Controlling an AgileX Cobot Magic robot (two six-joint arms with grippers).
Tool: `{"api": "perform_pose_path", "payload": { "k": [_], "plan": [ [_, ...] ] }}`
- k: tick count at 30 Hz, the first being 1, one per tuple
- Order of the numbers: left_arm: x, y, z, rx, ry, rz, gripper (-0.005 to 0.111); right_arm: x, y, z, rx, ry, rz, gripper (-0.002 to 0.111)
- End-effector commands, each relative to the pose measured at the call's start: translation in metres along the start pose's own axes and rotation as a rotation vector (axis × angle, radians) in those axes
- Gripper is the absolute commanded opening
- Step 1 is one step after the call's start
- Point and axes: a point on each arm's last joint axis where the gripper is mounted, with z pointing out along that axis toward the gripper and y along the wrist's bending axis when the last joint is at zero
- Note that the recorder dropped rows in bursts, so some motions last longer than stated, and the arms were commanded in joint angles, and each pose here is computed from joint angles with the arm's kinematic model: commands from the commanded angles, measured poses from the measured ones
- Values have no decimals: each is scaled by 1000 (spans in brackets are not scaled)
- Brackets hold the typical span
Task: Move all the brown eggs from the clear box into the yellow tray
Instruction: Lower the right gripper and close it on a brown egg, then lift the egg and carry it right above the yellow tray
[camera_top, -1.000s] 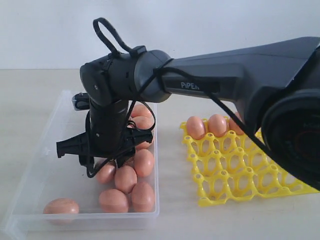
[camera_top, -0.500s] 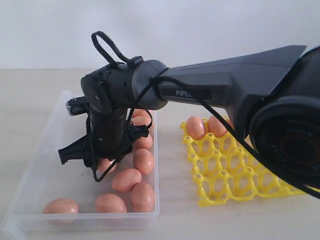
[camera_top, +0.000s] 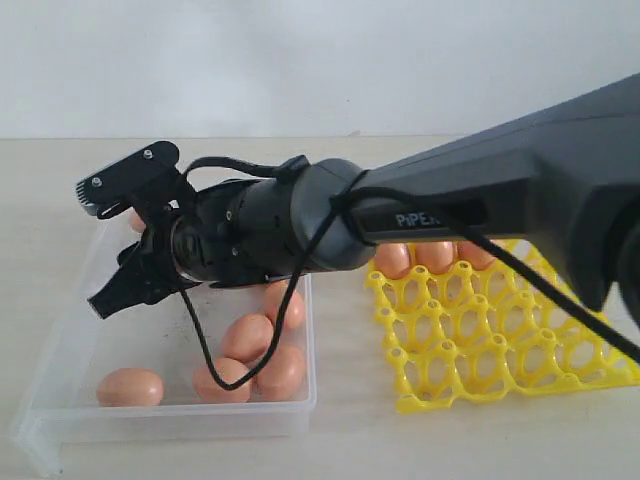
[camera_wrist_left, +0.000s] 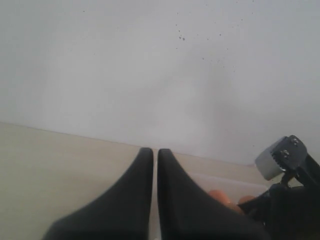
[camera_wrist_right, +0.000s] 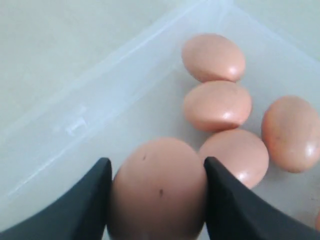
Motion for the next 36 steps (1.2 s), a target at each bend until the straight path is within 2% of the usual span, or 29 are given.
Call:
{"api": "perform_pose_path", "payload": {
  "k": [1, 4, 5, 7, 10, 11, 13, 17, 18, 20, 23, 24, 26, 29, 30, 32, 33, 34, 35, 36],
  "plan": [
    [-3, 0, 0, -3, -22, -18, 4, 8, -6, -13, 6, -13, -46, 0],
    [-3, 0, 0, -3, -22, -18, 4, 6, -11, -25, 64, -44, -58, 0],
    [-3, 0, 0, -3, -22, -18, 4, 4, -14, -31, 103, -63, 1, 0],
    [-3, 0, 0, -3, -22, -18, 4, 1, -23, -45, 223, -107, 97, 0],
    [-3, 0, 0, -3, -22, -18, 4, -3, -38, -71, 446, -172, 97, 0],
    [-3, 0, 0, -3, -22, -18, 4, -4, -38, -79, 480, -181, 70, 0],
    [-3, 0, 0, -3, -22, -18, 4, -5, -35, -89, 437, -144, -88, 0],
    [-3, 0, 0, -3, -22, -18, 4, 12, -11, -96, 168, -41, -574, 0],
    [-3, 0, 0, -3, -22, -18, 4, 18, -6, -97, 151, -25, -686, 0],
    [-3, 0, 0, -3, -22, -18, 4, 22, -2, -101, 237, 15, -901, 0],
    [-3, 0, 0, -3, -22, -18, 4, 24, 4, -111, 451, 123, -1243, 0],
    [-3, 0, 0, -3, -22, -18, 4, 24, 5, -116, 537, 173, -1328, 0],
    [-3, 0, 0, -3, -22, -18, 4, 26, 5, -124, 656, 247, -1404, 0],
    [-3, 0, 0, -3, -22, -18, 4, 26, -11, -141, 854, 298, -1282, 0],
    [-3, 0, 0, -3, -22, -18, 4, 26, -20, -149, 934, 291, -1181, 0],
    [-3, 0, 0, -3, -22, -18, 4, 27, -33, -158, 962, 199, -961, 0],
    [-3, 0, 0, -3, -22, -18, 4, 30, -50, -176, 990, 90, -706, 0],
    [-3, 0, 0, -3, -22, -18, 4, 31, -57, -186, 1000, 29, -579, 0],
    [-3, 0, 0, -3, -22, -18, 4, 42, -75, -206, 1016, -99, -288, 0],
    [-3, 0, 0, -3, -22, -18, 4, 48, -84, -214, 1028, -143, -176, 0]
  ]
}}
